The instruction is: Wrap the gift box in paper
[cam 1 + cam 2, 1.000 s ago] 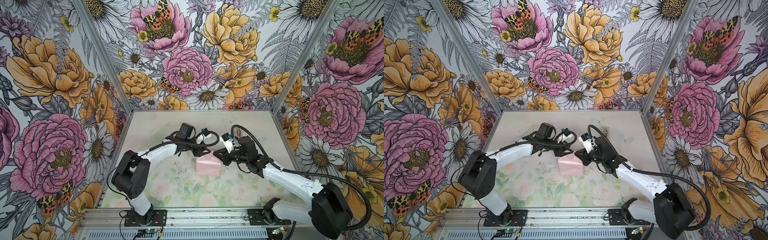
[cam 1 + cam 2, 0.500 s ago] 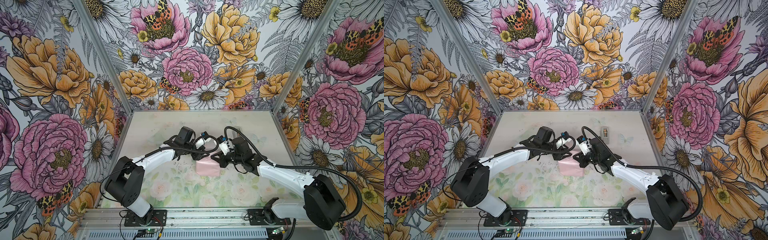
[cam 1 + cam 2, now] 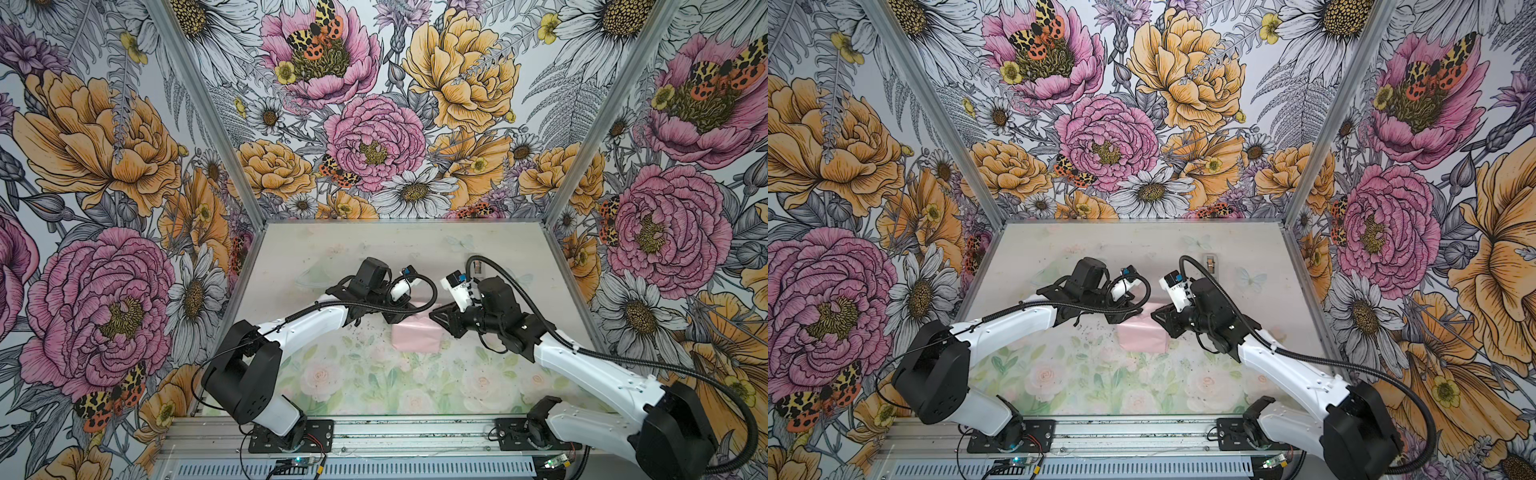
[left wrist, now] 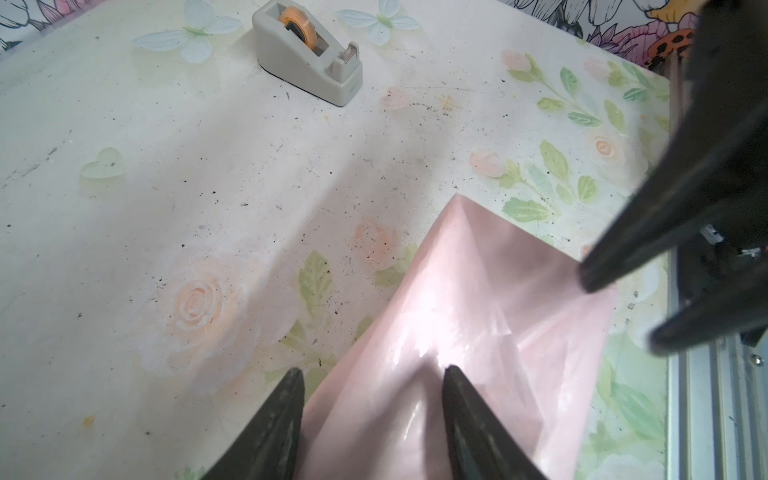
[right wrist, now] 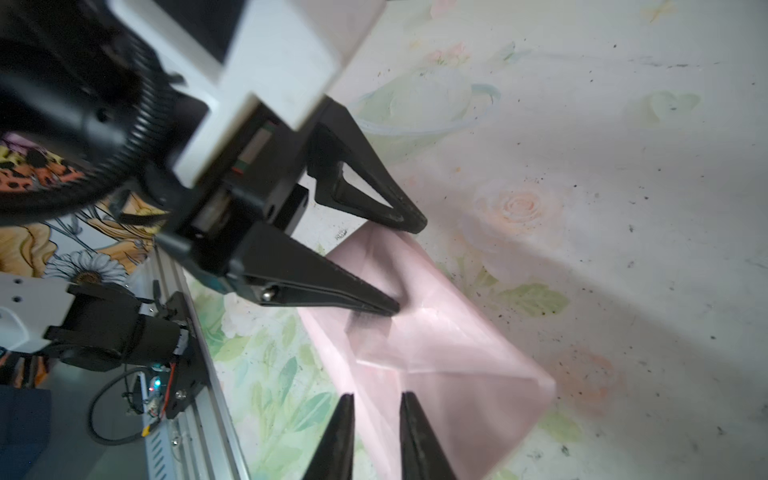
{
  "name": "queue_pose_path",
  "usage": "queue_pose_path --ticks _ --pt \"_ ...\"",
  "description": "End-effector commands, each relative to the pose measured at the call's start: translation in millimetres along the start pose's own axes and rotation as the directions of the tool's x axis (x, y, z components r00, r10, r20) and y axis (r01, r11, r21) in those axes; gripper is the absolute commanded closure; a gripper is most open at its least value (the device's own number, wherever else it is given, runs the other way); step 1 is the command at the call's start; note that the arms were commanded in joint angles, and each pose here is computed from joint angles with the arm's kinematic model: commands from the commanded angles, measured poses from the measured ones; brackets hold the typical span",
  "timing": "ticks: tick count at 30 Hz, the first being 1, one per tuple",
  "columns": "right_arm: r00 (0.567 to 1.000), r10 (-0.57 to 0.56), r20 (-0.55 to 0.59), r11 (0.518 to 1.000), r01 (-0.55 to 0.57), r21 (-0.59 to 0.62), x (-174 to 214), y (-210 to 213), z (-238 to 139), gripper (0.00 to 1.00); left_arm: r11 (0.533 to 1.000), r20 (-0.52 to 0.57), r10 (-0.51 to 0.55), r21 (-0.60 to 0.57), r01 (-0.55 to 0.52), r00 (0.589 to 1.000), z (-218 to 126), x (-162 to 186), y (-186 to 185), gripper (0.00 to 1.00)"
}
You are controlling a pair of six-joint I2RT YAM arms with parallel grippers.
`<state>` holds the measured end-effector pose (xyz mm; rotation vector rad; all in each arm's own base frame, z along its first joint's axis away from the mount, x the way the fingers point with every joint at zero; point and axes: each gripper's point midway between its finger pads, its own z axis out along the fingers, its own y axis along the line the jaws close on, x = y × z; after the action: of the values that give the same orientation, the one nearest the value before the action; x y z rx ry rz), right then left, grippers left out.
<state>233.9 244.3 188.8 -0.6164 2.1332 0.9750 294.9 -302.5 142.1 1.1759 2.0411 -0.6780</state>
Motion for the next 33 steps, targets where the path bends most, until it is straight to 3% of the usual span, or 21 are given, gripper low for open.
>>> queue_pose_path --ticks 1,8,14,24,33 --pt "0.993 0.117 0.034 0.993 -0.118 0.009 15.0 6.0 -16.5 0.84 0.998 -0.182 -0.065 -0.037 0.059 0.981 10.5 54.7 2.9 0.45" --pt "0.973 0.222 0.054 0.975 -0.221 -0.031 59.8 14.0 -7.8 0.87 0.996 -0.183 -0.086 -0.044 0.079 0.979 10.3 55.7 4.0 0.45" --pt "0.979 0.203 -0.007 0.978 -0.203 -0.035 80.2 11.0 25.3 0.87 0.996 -0.177 -0.090 -0.043 0.083 0.980 10.0 53.1 3.2 0.45" --pt "0.968 0.250 -0.008 0.967 -0.250 0.040 70.1 -23.1 56.2 0.89 0.989 -0.160 -0.130 -0.087 0.117 0.979 2.7 50.1 11.3 0.45" --pt "0.966 0.253 0.051 0.961 -0.257 0.100 28.0 -70.0 62.7 0.91 0.969 -0.137 -0.202 -0.171 0.178 0.970 -2.1 44.6 28.8 0.45"
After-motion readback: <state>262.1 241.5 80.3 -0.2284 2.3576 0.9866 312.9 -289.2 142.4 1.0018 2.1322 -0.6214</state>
